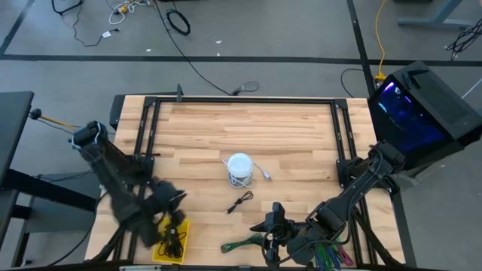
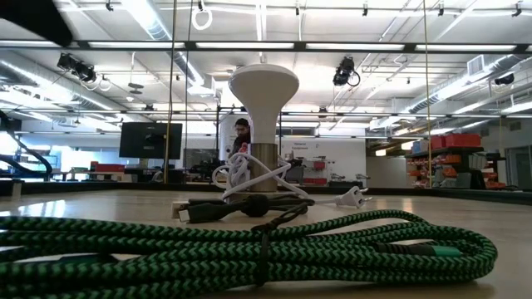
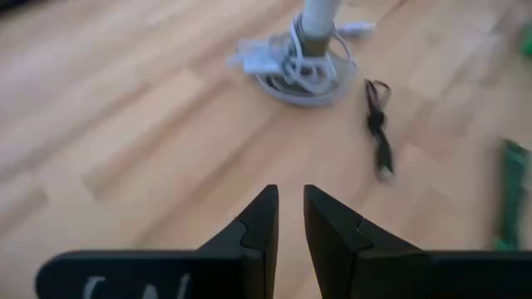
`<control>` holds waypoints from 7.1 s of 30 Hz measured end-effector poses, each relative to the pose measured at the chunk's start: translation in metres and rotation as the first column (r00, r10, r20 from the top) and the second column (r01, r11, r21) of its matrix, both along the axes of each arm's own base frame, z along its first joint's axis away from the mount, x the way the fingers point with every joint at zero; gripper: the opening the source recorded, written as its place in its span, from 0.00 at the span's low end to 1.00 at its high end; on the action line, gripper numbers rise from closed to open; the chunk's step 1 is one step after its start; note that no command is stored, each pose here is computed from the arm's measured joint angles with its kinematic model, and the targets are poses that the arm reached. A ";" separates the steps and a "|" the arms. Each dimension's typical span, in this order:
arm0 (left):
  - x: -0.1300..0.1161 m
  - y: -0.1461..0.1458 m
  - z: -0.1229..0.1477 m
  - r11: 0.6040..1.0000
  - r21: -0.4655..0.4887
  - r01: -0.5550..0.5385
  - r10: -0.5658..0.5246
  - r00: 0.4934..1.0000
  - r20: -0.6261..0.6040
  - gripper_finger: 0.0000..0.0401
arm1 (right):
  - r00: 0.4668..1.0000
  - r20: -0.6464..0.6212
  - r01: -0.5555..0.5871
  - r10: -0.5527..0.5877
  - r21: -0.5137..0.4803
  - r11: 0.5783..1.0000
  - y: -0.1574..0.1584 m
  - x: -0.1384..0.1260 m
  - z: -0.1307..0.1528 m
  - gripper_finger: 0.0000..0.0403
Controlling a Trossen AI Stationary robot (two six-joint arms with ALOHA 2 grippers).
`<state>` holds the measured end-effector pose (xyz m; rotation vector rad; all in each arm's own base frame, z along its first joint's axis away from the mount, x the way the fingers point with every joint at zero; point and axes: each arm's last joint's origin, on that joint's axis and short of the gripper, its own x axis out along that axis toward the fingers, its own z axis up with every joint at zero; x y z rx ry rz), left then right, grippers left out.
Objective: Pick & Place USB Port
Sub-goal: Put the black charger cable into the yellow bin, then put the green charger cable into the green bin
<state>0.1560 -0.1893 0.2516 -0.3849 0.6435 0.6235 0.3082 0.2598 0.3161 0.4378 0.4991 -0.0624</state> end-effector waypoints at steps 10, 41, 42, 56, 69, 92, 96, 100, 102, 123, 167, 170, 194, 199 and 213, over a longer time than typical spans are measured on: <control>0.117 0.053 0.005 0.956 -0.030 0.291 -0.292 0.956 -0.036 0.17 | 1.000 -0.001 -0.023 0.023 -0.045 0.999 0.000 0.000 0.000 0.37; 0.188 0.094 -0.070 0.856 -0.304 0.418 -0.470 0.874 -0.123 0.55 | 0.995 -0.096 -0.065 0.027 -0.422 0.904 -0.012 -0.006 -0.022 0.37; 0.189 0.095 -0.074 0.853 -0.318 0.414 -0.470 0.874 -0.123 0.55 | 0.995 -0.096 -0.063 0.025 -0.423 0.904 -0.012 -0.006 -0.022 0.37; 0.192 0.080 -0.096 0.836 -0.397 0.379 -0.465 0.873 -0.144 0.54 | 0.995 -0.100 -0.064 0.023 -0.426 0.903 -0.013 -0.006 -0.022 0.37; 0.191 0.063 -0.124 0.889 -0.326 0.322 -0.404 0.887 -0.225 0.54 | 0.995 -0.097 -0.063 0.024 -0.424 0.904 -0.012 -0.006 -0.022 0.37; 0.171 0.033 -0.098 0.862 -0.341 0.374 -0.448 0.877 -0.173 0.10 | 0.994 -0.103 -0.065 0.023 -0.429 0.901 -0.013 -0.006 -0.022 0.37; 0.155 0.017 -0.069 0.860 -0.343 0.378 -0.452 0.877 -0.165 0.10 | 0.994 -0.111 -0.069 0.022 -0.434 0.898 -0.013 -0.007 -0.023 0.37; 0.131 -0.003 -0.036 0.881 -0.341 0.329 -0.406 0.895 -0.185 0.10 | 0.992 -0.121 -0.070 0.019 -0.440 0.895 -0.014 -0.007 -0.024 0.37; 0.115 -0.015 -0.025 0.899 -0.345 0.271 -0.357 0.908 -0.219 0.10 | 0.992 -0.125 -0.072 0.018 -0.443 0.894 -0.014 -0.007 -0.024 0.37; -0.026 -0.114 -0.036 0.830 -0.497 -0.254 0.128 0.953 -0.274 0.10 | 0.992 -0.123 -0.054 -0.004 -0.465 0.884 -0.016 -0.008 -0.025 0.37; -0.030 -0.110 -0.026 0.874 -0.461 -0.154 0.042 0.969 -0.245 0.29 | 0.992 -0.123 -0.050 -0.008 -0.463 0.885 -0.017 -0.007 -0.025 0.37; -0.027 -0.103 -0.013 0.883 -0.461 -0.088 -0.013 0.977 -0.212 0.28 | 0.993 -0.116 -0.035 -0.018 -0.444 0.895 -0.017 -0.007 -0.026 0.37; 0.058 -0.042 0.023 0.909 0.122 0.398 -0.384 0.915 -0.124 0.27 | 0.957 -0.199 -0.236 0.212 -0.109 0.966 -0.035 0.015 -0.148 0.37; 0.064 -0.037 0.023 0.908 0.139 0.396 -0.378 0.915 -0.138 0.27 | 0.934 -0.275 -0.268 0.230 -0.108 0.957 -0.032 0.028 -0.172 0.37; 0.066 -0.034 0.023 0.910 0.145 0.388 -0.368 0.918 -0.145 0.27 | 0.847 -0.408 -0.394 0.340 -0.053 0.918 -0.011 0.052 -0.203 0.37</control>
